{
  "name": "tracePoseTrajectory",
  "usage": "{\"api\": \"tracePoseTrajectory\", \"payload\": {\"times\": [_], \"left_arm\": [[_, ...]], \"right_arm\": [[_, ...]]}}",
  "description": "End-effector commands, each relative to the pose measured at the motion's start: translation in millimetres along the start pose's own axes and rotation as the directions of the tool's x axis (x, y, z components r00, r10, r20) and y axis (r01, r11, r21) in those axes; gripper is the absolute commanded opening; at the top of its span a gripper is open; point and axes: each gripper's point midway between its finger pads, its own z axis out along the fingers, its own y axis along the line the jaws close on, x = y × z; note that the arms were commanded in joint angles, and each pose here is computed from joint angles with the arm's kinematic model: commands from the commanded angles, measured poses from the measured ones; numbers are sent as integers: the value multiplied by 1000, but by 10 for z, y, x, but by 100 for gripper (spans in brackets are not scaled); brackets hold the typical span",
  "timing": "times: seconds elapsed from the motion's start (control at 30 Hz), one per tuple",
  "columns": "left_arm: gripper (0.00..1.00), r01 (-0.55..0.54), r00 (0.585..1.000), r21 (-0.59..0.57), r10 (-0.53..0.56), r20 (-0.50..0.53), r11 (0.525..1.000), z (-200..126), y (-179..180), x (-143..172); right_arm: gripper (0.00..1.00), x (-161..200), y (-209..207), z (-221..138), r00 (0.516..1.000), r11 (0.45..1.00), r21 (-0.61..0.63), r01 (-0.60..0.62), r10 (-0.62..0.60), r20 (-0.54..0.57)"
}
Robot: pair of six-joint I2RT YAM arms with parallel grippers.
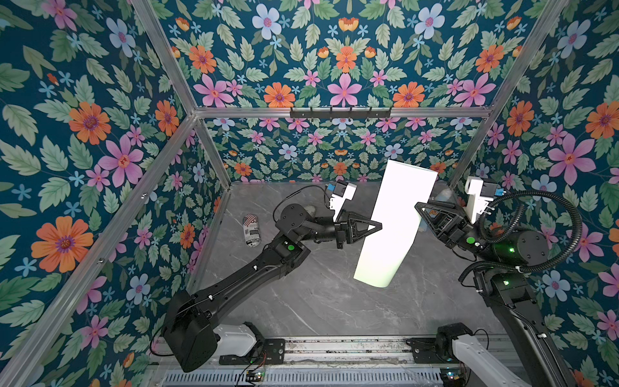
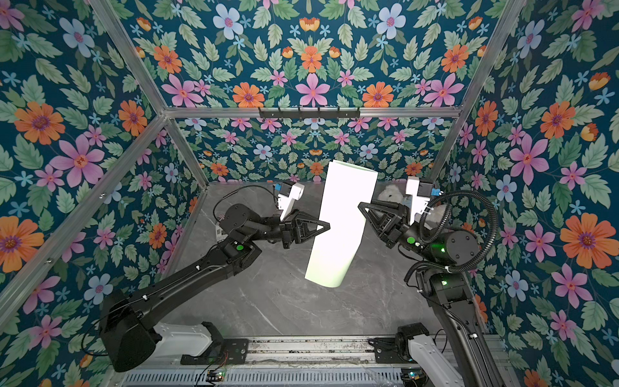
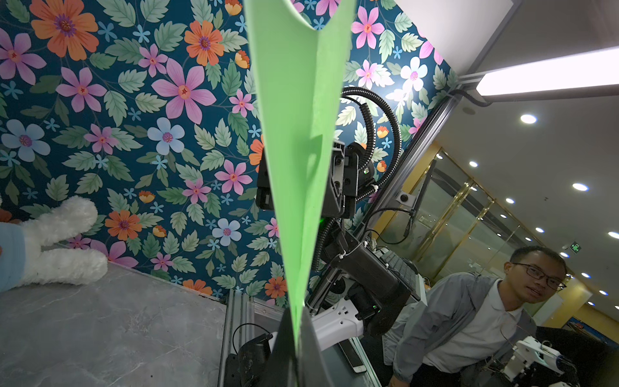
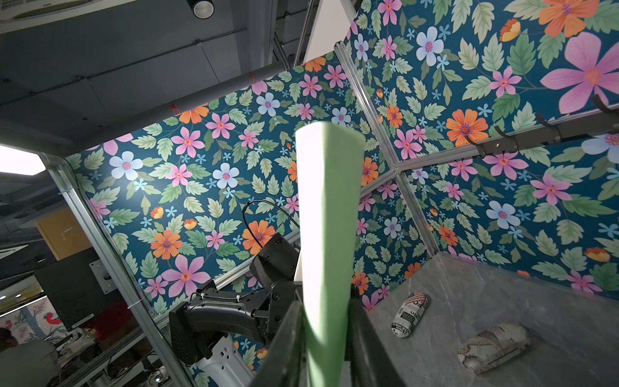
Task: Fold the rectangular paper in half along the long edge
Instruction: Fold the paper.
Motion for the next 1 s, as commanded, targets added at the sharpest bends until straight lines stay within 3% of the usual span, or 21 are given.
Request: {"api": "tracePoseTrajectory", "payload": {"times": [0.0, 0.07, 0.1, 0.17, 0.23, 0.33, 0.4, 0.5, 0.57, 0.63, 0.7, 0.73, 0.77, 0.87, 0.97], "left_arm": [[0, -43, 999, 31, 42, 26, 999, 1, -108, -83], [0, -45, 999, 32, 44, 31, 998, -4, -125, -99], [0, -47, 998, 36, 46, 33, 998, -3, -144, -107], [0, -54, 998, 40, 52, 38, 998, -13, -173, -127], [0, -54, 998, 42, 53, 41, 998, -12, -191, -140], [0, -61, 997, 45, 59, 44, 997, -9, -212, -164], [0, -63, 997, 47, 61, 45, 997, 0, -215, -174], [0, -64, 997, 49, 61, 47, 997, 7, -207, -186], [0, -65, 997, 52, 62, 50, 997, 13, -211, -196], [0, -64, 997, 51, 61, 51, 997, 15, -201, -199], [0, -65, 997, 52, 62, 53, 997, 24, -202, -208], [0, -65, 997, 51, 62, 54, 997, 24, -200, -213], [0, -66, 997, 52, 63, 53, 996, 27, -199, -214], [0, -66, 996, 51, 63, 58, 997, 37, -192, -236], [0, -70, 996, 51, 67, 63, 996, 45, -196, -259]], "right_arm": [[1, -41, 133, -12, 1000, 999, -50, 9, -8, 10], [0, -32, 132, -14, 1000, 999, -52, 3, -3, 10], [5, -26, 127, -16, 1000, 999, -53, -1, 1, 10], [32, -18, 121, -19, 1000, 999, -54, -7, 8, 10], [42, 0, 123, -25, 1000, 998, -59, -12, 12, 7], [41, 38, 132, -32, 1000, 997, -76, -24, 24, -3], [35, 62, 130, -40, 999, 996, -81, -32, 31, -6], [18, 89, 142, -48, 999, 995, -91, -37, 36, -14], [0, 105, 158, -57, 999, 994, -101, -43, 41, -19], [2, 116, 170, -68, 999, 994, -102, -46, 44, -21], [37, 120, 181, -78, 999, 994, -100, -48, 46, -22], [40, 130, 205, -81, 999, 993, -109, -46, 43, -29], [40, 134, 221, -84, 999, 992, -114, -46, 43, -31], [27, 175, 218, -95, 998, 992, -117, -55, 50, -45], [8, 214, 210, -107, 997, 991, -120, -62, 56, -53]]}}
